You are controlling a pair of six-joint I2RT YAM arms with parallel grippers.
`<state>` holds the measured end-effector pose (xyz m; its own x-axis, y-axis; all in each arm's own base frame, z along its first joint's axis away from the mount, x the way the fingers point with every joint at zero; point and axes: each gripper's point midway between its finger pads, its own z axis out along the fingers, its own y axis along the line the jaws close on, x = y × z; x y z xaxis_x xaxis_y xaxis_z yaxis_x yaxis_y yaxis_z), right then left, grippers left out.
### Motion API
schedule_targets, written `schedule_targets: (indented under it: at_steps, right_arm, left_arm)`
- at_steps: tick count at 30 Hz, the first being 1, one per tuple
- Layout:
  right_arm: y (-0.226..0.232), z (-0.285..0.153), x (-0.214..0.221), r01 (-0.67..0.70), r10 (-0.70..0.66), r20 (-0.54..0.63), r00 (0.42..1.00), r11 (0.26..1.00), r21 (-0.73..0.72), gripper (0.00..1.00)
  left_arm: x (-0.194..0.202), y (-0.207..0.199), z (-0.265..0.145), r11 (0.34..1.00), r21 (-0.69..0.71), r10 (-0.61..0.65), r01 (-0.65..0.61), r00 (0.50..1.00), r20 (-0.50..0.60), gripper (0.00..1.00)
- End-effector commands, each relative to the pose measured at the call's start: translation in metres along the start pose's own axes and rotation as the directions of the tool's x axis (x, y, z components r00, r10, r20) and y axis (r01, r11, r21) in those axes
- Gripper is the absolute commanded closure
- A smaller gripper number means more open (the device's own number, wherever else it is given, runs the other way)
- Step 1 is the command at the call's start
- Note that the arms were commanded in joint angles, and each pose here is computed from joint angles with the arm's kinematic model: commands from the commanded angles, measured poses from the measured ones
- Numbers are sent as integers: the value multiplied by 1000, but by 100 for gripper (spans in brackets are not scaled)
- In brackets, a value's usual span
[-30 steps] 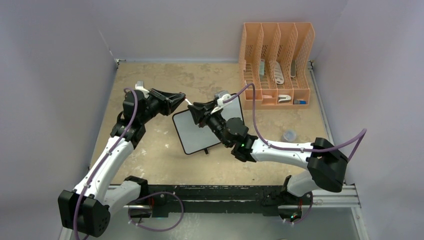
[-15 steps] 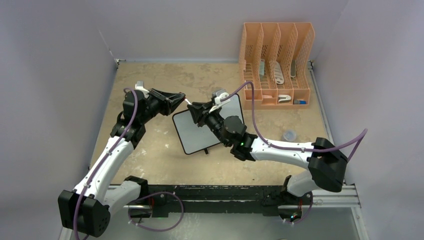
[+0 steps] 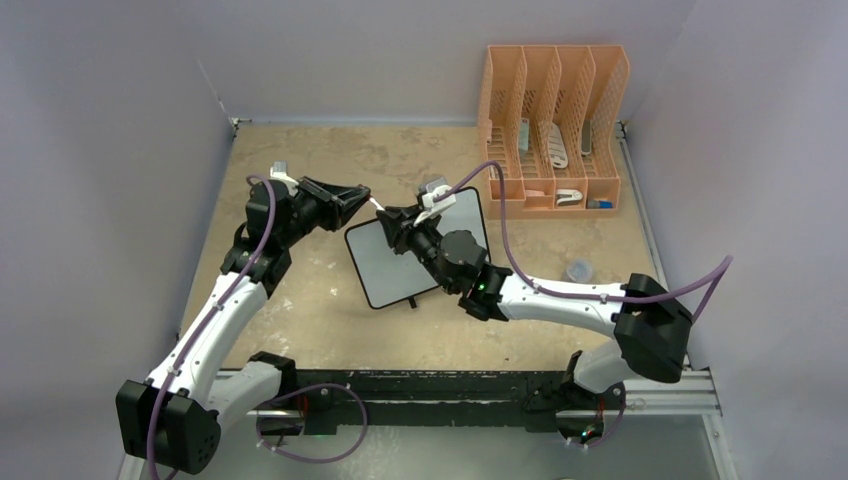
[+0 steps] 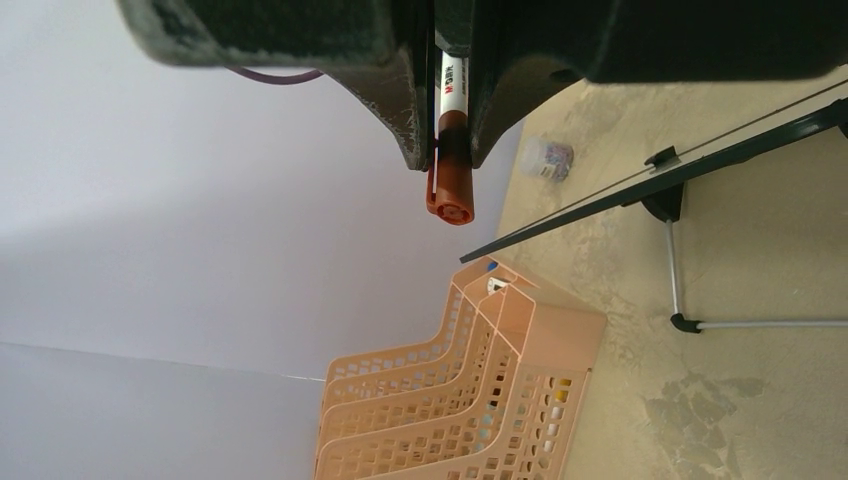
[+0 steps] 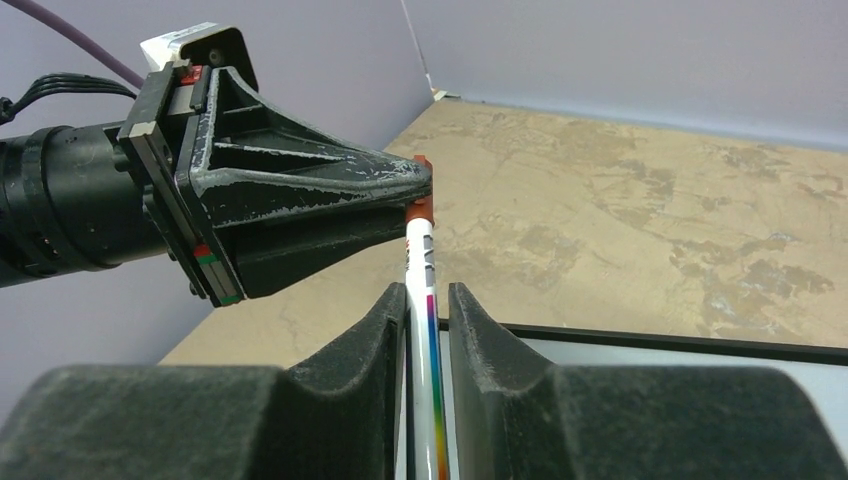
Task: Write a sentence on the whiteboard
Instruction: Open the whiteboard marker at the center of the board.
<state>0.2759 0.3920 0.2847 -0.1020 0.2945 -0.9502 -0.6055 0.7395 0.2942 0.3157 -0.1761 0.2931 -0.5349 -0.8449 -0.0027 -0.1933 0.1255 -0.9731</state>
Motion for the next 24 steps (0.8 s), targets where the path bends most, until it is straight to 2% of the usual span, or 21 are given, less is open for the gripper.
schedule_targets:
  at_steps: [1, 6, 7, 10, 13, 16, 18, 20, 24]
  right_arm:
    - [5, 4, -25, -14, 13, 61, 998, 1000, 14, 81]
    - [9, 1, -30, -22, 22, 68, 997, 1000, -11, 99]
    - [10, -1, -32, -24, 26, 71, 997, 1000, -18, 100]
    - [12, -6, -35, -29, 31, 62, 998, 999, -40, 100]
    - [20, -18, -35, -44, 47, 21, 999, 994, -99, 100]
    - [21, -29, -41, -33, 34, 4, 999, 992, -120, 100]
    - [22, -37, -46, -15, 13, -14, 1000, 989, -146, 100]
    - [21, -45, -48, 7, -14, -40, 999, 985, -174, 100]
    - [9, -61, -49, 58, -79, -96, 992, 977, -207, 100]
  left_arm:
    - [1, -31, -6, 996, 81, 30, -31, 999, 10, 100]
    - [0, -27, -7, 997, 70, 42, -44, 999, 17, 100]
    - [0, -25, -7, 997, 64, 46, -48, 999, 20, 99]
    - [0, -21, -9, 995, 57, 84, -85, 996, 25, 82]
    - [-1, -18, -14, 981, 62, 183, -185, 982, 39, 63]
    - [1, -22, -21, 939, 87, 330, -334, 943, 49, 50]
    - [1, -26, -25, 880, 97, 462, -465, 885, 56, 45]
    - [4, -31, -30, 789, 115, 602, -604, 797, 51, 42]
    - [13, -41, -42, 549, 178, 826, -817, 562, 34, 38]
